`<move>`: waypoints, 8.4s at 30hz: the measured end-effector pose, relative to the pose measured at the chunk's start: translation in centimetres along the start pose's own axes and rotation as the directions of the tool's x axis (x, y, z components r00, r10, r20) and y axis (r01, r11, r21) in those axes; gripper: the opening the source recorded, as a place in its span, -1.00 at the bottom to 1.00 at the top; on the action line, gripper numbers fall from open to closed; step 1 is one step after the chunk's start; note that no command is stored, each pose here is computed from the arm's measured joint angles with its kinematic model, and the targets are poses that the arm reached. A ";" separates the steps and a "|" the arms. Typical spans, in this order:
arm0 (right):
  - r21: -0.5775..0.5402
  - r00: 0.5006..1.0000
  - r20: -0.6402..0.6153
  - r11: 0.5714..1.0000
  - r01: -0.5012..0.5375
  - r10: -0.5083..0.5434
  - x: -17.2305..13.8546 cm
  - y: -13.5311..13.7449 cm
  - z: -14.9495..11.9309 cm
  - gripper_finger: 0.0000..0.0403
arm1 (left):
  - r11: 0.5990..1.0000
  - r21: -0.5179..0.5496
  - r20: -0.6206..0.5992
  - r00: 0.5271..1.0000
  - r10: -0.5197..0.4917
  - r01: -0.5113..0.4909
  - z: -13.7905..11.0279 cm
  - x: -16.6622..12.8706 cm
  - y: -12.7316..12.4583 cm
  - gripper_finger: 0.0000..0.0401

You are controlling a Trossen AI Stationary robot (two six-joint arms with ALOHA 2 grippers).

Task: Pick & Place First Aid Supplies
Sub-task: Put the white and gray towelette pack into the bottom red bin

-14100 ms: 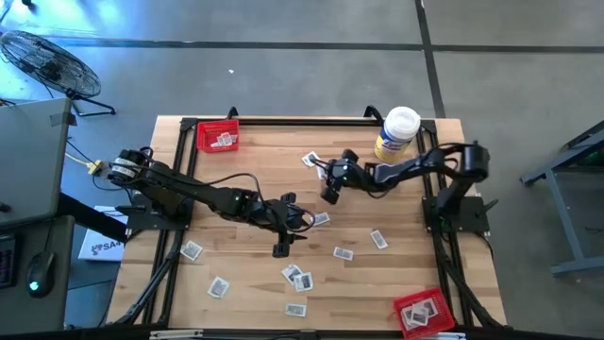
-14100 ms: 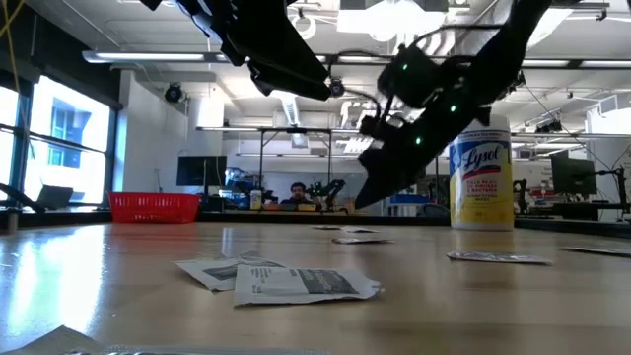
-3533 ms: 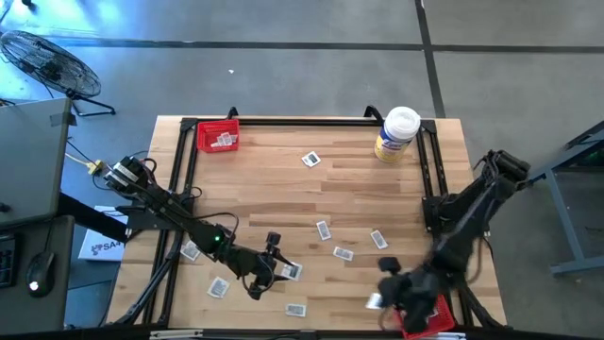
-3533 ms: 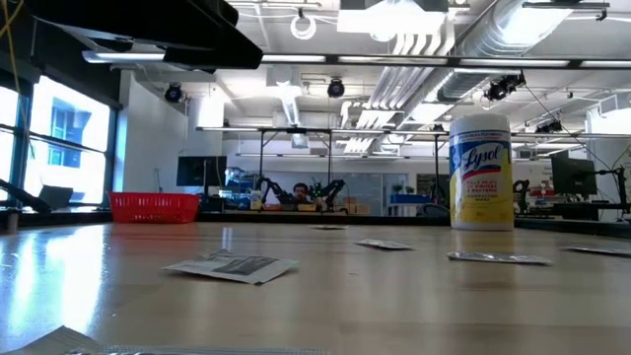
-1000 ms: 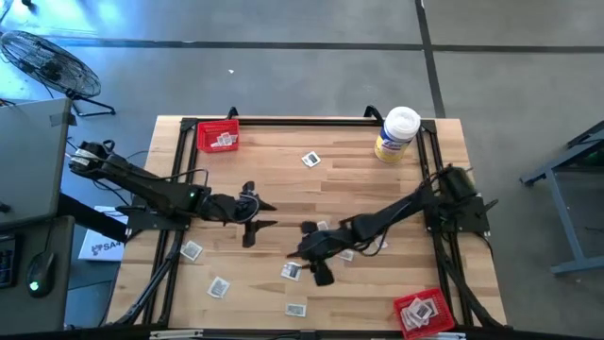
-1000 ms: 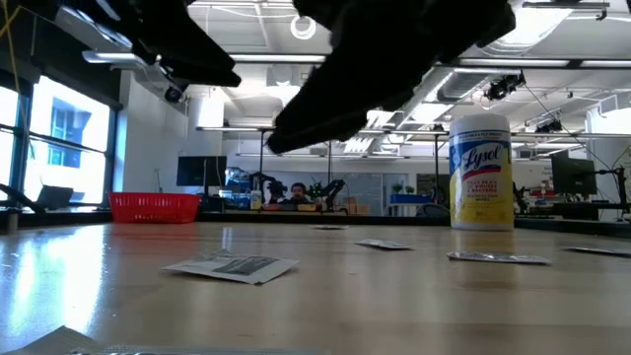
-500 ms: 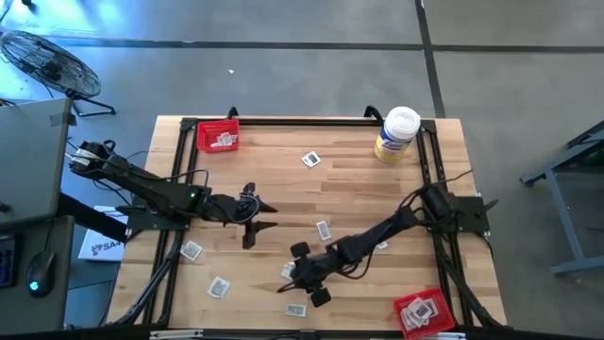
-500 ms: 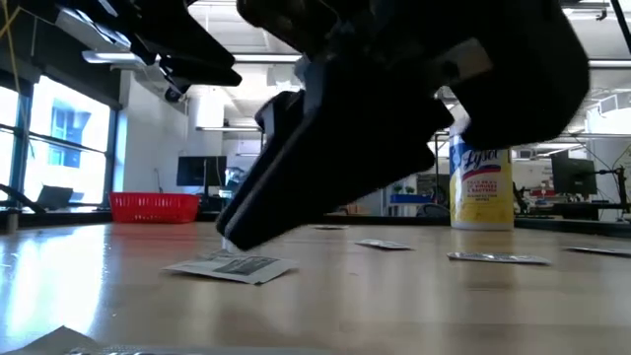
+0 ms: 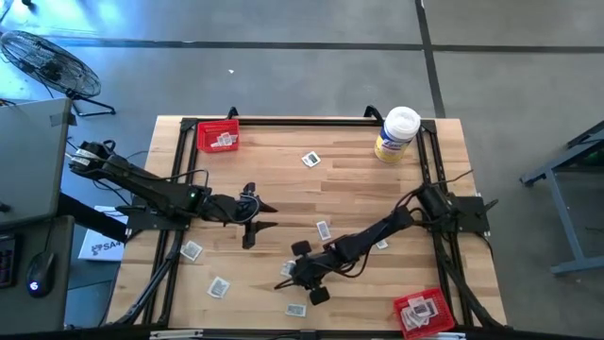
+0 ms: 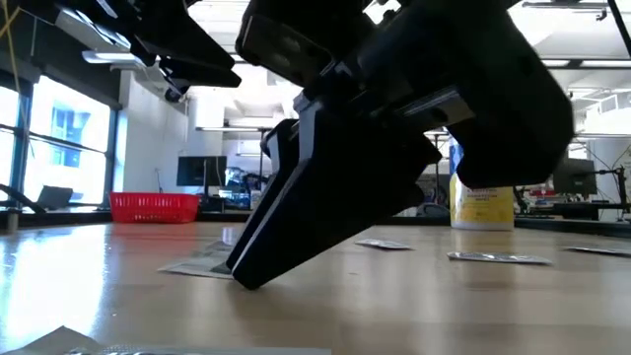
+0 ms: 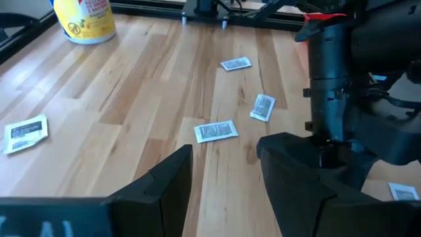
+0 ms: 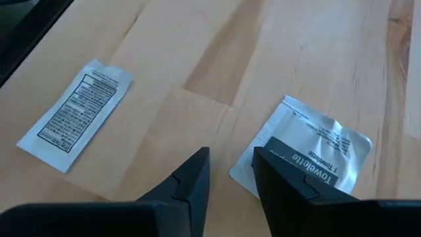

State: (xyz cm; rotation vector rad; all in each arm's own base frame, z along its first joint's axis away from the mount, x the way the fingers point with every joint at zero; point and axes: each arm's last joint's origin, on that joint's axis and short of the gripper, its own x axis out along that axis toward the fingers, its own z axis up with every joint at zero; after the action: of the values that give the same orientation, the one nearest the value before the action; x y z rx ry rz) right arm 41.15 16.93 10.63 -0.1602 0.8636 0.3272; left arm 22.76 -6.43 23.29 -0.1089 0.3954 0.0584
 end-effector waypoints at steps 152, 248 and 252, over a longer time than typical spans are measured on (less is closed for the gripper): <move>0.811 0.847 -0.361 0.580 0.079 0.389 -24.5 15.5 -14.2 -0.88 | 0.995 -0.001 0.025 0.995 0.100 -0.100 0.1 0.0 0.3 -0.11; 0.226 0.895 -0.439 0.955 0.194 -0.078 -9.6 -23.0 -6.5 -0.39 | 0.995 -0.001 0.025 0.995 0.100 -0.100 0.1 0.0 0.3 -0.11; 0.221 0.889 -0.447 0.950 0.221 -0.103 -9.5 -21.8 -5.8 -0.39 | 0.995 -0.001 0.026 0.995 0.099 -0.099 0.1 0.0 0.3 -0.11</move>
State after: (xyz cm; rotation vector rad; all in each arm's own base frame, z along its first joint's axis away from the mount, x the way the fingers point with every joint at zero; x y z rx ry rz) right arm 38.80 -7.14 14.36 -0.0531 1.3166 0.0084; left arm 22.77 -6.15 23.34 -0.0884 0.3745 0.1579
